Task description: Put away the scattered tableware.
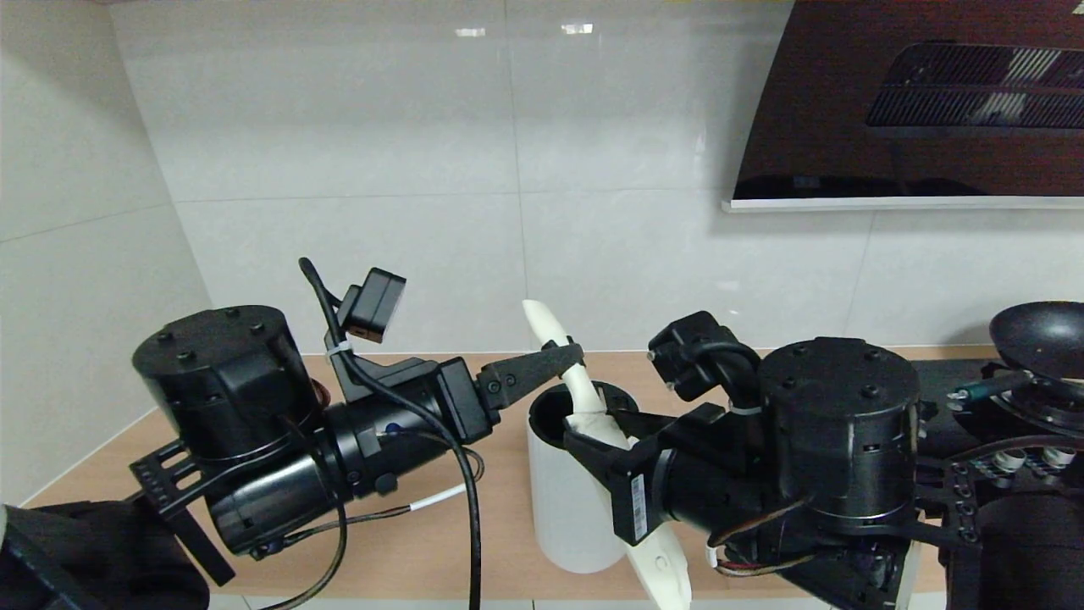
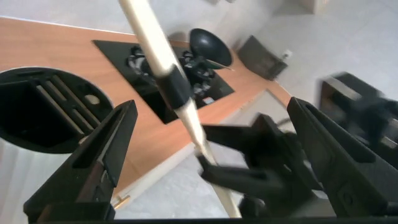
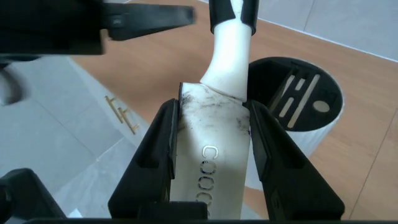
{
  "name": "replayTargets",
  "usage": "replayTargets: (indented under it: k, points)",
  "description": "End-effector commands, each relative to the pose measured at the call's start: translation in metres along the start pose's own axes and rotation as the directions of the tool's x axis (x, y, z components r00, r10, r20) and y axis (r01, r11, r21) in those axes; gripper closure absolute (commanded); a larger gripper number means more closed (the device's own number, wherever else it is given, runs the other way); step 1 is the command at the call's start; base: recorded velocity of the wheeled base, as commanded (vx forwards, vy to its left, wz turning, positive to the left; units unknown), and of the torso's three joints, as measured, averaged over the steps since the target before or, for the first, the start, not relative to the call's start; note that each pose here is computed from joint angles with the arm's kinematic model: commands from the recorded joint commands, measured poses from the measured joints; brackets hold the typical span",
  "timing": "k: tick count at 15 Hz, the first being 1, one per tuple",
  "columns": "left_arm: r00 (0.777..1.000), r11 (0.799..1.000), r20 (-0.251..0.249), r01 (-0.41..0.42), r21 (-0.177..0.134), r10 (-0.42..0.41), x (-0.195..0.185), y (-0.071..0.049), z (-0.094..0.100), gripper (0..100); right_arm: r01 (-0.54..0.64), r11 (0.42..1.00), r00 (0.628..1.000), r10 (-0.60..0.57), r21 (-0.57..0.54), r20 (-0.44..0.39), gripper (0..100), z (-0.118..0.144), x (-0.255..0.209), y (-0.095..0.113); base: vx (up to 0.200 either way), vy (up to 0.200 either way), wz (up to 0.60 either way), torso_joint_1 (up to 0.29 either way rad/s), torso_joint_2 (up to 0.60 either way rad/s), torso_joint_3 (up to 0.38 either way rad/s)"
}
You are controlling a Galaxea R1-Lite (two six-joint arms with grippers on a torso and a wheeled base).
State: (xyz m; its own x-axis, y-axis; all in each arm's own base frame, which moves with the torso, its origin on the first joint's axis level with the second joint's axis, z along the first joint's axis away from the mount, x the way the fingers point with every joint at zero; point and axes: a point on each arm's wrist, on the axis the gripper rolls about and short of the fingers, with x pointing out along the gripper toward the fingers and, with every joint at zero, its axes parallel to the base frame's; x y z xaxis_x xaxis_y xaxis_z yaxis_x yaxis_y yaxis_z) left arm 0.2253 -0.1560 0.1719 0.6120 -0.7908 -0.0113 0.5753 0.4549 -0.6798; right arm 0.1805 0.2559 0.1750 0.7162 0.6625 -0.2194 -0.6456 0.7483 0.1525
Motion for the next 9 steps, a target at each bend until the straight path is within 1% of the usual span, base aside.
replayTargets:
  k: [1, 2, 5, 9]
  points:
    - [1.0, 1.0, -0.012, -0.02, -0.008, 0.02, 0.006, 0.006, -0.004, 0, -0.017, 1.0, 1.0, 0.017, -0.005, -0.012, 100, -0.004, 0.001, 0.006, 0.0, 0.0, 0.0, 0.0, 0.0, 0.0]
    - [1.0, 1.0, -0.013, -0.021, -0.008, 0.021, 0.007, 0.007, -0.004, 0, -0.022, 1.0, 1.0, 0.022, -0.007, -0.016, 100, -0.005, 0.0, 0.008, 0.0, 0.0, 0.0, 0.0, 0.0, 0.0]
    - [0.999, 0.999, 0.005, -0.049, -0.01, 0.049, 0.01, 0.009, -0.004, 0, -0.041, 0.999, 0.999, 0.041, -0.012, -0.022, 100, -0.007, -0.002, 0.013, 0.0, 0.0, 0.0, 0.0, 0.0, 0.0]
    - [0.999, 0.999, -0.001, -0.052, -0.012, 0.052, 0.012, 0.01, -0.006, 0, -0.046, 0.999, 0.999, 0.046, -0.016, -0.024, 100, -0.008, -0.003, 0.018, 0.0, 0.0, 0.0, 0.0, 0.0, 0.0]
